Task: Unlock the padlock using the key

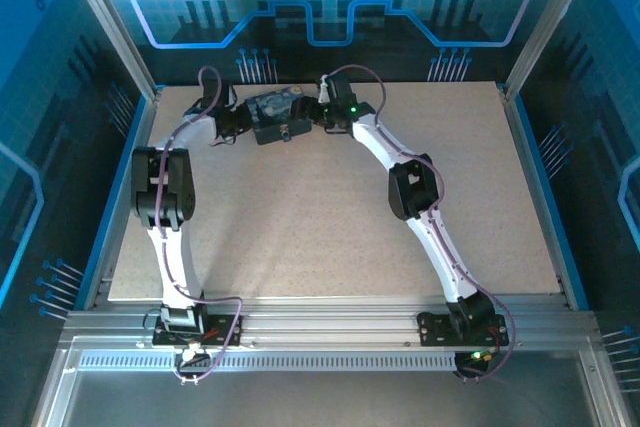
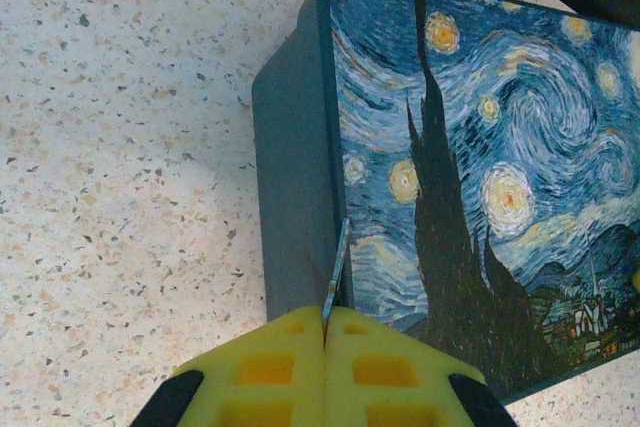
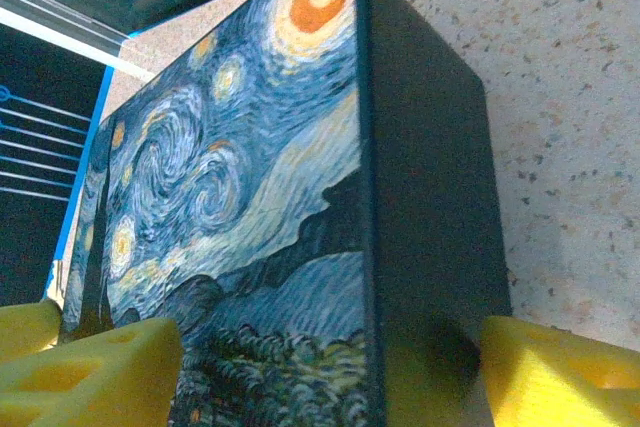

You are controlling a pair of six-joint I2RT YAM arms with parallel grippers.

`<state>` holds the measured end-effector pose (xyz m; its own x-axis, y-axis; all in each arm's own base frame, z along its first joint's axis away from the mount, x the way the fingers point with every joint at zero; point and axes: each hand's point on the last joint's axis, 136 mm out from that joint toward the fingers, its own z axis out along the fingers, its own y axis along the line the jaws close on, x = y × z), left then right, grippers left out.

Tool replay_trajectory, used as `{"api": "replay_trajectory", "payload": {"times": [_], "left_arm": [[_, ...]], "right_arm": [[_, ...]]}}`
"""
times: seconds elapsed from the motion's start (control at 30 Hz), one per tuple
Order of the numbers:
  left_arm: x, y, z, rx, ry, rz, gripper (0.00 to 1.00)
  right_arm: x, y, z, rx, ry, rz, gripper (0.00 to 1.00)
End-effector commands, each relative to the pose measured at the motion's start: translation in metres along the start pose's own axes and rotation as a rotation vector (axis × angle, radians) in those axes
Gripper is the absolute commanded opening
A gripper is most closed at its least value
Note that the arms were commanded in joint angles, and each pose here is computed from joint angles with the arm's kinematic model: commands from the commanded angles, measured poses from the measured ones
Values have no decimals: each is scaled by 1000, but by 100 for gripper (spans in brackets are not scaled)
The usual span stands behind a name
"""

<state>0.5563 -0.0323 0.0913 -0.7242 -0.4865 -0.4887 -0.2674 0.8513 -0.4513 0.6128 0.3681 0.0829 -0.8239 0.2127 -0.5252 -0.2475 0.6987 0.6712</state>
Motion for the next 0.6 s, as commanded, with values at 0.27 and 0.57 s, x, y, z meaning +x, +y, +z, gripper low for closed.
{"api": "replay_trajectory", "payload": {"times": [0.27,0.57], "left_arm": [[38,-32,1,59,103,61,0],[71,-44,-15,87,128,96,0]], "right_arm": [[13,33,-12,-138,87,-72,47],[56,28,-39,-77,144,-76,42]]}}
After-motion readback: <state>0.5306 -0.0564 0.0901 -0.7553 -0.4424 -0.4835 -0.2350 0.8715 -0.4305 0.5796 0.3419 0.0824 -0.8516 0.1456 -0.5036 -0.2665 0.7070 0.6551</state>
